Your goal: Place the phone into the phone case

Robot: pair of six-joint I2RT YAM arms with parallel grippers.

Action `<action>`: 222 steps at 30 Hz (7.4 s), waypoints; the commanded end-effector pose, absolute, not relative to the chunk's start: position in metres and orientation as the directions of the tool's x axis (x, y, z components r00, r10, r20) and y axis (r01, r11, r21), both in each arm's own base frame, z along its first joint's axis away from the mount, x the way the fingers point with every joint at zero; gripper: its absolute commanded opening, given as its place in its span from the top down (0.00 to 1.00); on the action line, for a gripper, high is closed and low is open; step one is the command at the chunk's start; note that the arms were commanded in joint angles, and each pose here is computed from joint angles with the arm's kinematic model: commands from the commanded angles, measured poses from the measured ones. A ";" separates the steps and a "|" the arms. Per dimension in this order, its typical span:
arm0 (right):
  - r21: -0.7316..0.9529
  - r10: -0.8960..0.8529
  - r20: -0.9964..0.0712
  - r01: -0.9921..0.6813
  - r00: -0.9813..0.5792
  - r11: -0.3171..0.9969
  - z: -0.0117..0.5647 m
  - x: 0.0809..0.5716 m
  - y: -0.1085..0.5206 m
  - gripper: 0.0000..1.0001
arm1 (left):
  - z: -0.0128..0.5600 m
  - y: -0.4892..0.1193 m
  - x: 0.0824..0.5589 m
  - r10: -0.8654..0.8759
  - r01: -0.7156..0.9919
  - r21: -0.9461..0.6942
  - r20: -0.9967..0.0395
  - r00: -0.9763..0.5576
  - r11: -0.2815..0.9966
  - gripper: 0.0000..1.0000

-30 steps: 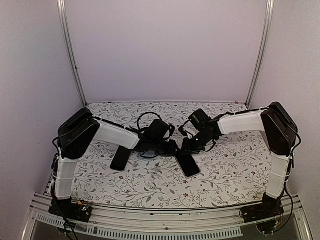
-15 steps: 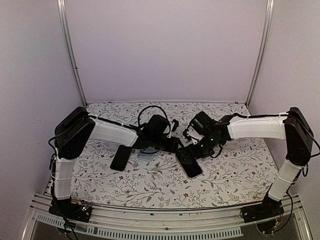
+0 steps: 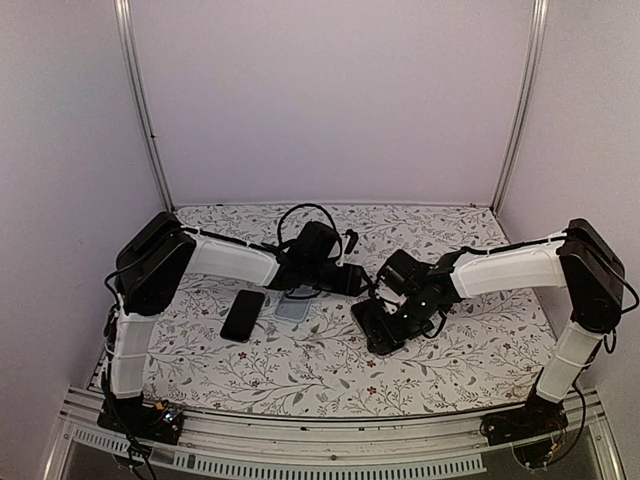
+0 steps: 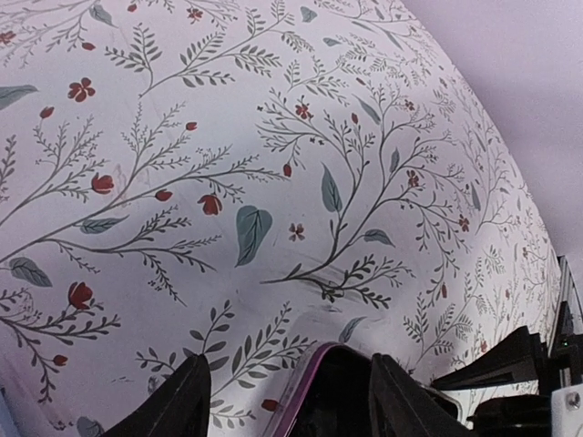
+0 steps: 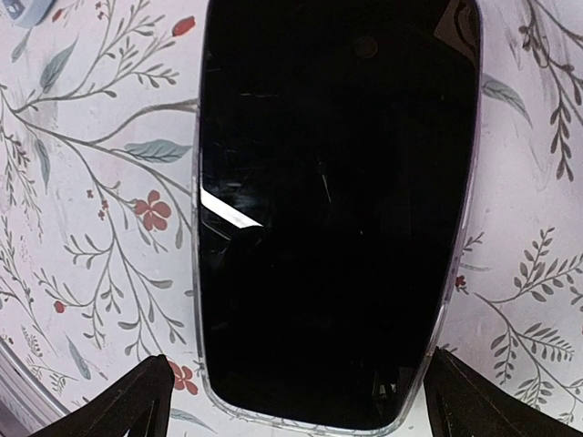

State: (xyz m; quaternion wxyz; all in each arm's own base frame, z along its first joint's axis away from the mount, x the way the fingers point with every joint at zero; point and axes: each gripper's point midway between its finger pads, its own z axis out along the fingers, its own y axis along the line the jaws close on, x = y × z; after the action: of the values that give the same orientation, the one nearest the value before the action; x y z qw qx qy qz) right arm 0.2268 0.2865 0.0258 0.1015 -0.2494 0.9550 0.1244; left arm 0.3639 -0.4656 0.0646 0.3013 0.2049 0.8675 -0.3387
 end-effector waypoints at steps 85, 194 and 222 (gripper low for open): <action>-0.006 -0.563 -0.354 -0.600 -0.747 0.800 -0.012 0.237 0.275 0.22 | 0.073 -0.461 0.337 0.201 0.623 -0.420 -0.701 -0.685 0.660 0.74; 0.062 -0.056 -0.268 -0.076 -0.962 0.995 0.014 0.274 0.165 0.53 | 0.017 -0.445 0.265 0.360 0.604 -0.380 -0.543 -0.759 0.701 0.75; 0.309 -0.332 -0.276 -0.411 -0.902 0.858 0.021 0.389 0.340 0.38 | 0.107 -0.351 0.327 0.131 0.453 -0.251 -0.741 -0.659 0.855 0.43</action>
State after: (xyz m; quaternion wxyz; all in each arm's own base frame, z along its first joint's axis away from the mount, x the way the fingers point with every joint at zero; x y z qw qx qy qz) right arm 0.4119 0.3013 0.0244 0.1397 -0.1535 0.9681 0.1401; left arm 0.3260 -0.3578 0.1175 0.3843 0.1692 0.8791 -0.2255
